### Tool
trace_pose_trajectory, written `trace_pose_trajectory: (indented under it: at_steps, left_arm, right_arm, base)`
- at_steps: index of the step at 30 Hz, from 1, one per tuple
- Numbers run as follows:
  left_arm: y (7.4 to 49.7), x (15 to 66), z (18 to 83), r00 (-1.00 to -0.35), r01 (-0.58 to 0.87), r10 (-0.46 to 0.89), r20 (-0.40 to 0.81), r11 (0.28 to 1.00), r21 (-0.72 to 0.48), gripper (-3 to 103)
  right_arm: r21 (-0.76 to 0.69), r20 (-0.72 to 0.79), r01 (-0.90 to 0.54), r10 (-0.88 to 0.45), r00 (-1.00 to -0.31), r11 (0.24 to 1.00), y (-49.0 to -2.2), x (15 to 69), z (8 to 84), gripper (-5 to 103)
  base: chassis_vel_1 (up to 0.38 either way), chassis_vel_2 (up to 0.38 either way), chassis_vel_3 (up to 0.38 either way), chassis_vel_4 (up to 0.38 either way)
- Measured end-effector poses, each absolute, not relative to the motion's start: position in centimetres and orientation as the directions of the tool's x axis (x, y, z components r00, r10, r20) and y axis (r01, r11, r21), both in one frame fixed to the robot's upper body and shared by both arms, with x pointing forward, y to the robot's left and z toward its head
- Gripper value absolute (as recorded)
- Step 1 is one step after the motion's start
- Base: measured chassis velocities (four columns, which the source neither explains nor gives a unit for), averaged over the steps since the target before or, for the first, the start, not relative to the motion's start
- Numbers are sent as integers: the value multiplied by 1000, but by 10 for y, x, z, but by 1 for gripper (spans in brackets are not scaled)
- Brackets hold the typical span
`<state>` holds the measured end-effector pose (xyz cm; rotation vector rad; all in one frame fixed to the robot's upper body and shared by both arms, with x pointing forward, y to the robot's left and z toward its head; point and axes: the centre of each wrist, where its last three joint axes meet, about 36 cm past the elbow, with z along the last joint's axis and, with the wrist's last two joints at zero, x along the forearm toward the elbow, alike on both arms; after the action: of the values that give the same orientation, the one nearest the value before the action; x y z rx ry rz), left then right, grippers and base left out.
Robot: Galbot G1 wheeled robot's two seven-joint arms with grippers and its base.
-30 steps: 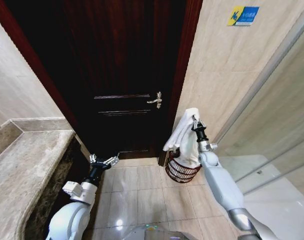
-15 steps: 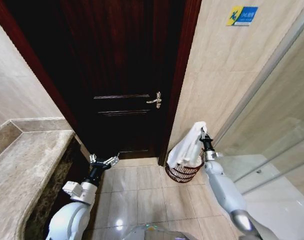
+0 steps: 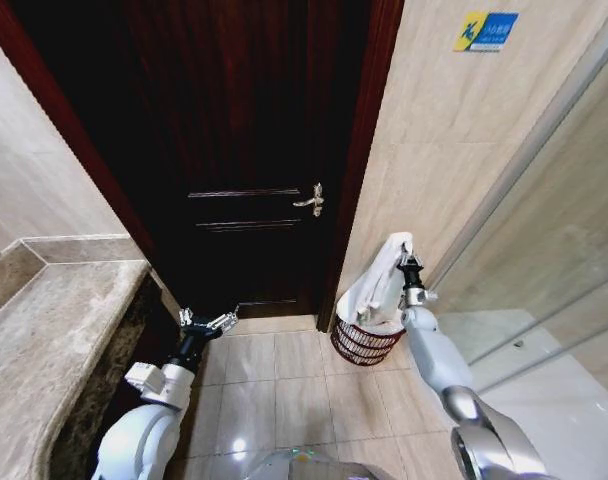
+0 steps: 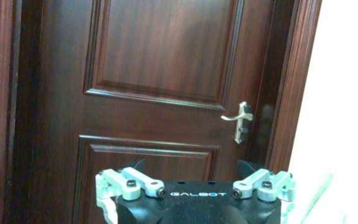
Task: Discard the used towel into the hamper.
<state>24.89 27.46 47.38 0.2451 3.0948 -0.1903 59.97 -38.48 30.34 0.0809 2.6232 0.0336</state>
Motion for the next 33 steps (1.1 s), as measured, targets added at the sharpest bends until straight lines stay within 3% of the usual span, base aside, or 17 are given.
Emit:
trace_pose_trajectory:
  at_steps: [7,15,20,25,33]
  left_arm:
    - [275,249,474,-987,159,155,-41,980,-119,99]
    - [275,249,474,-987,159,155,-41,980,-119,99]
    - [275,249,474,-987,159,155,-41,980,-119,99]
    - [275,249,474,-987,159,155,-41,980,-119,99]
    - [275,249,474,-987,159,155,-41,980,-119,99]
  right_arm:
    - [30,-468,112,113,-877,993,-426,578,299,3]
    - [37,-439,110,115,-891,993,-424,566,282,3]
    - [56,-409,69,86,-908,996,-397,562,264,3]
    - [149,-334,19,68,-940,989,-333,542,233,3]
    - [202,-231,98,145,-962,974,-337,523,202,3]
  base:
    - [0,0,0,0]
    - [0,0,0,0]
    - [0,0,0,0]
    - [0,0,0,0]
    - [0,0,0,0]
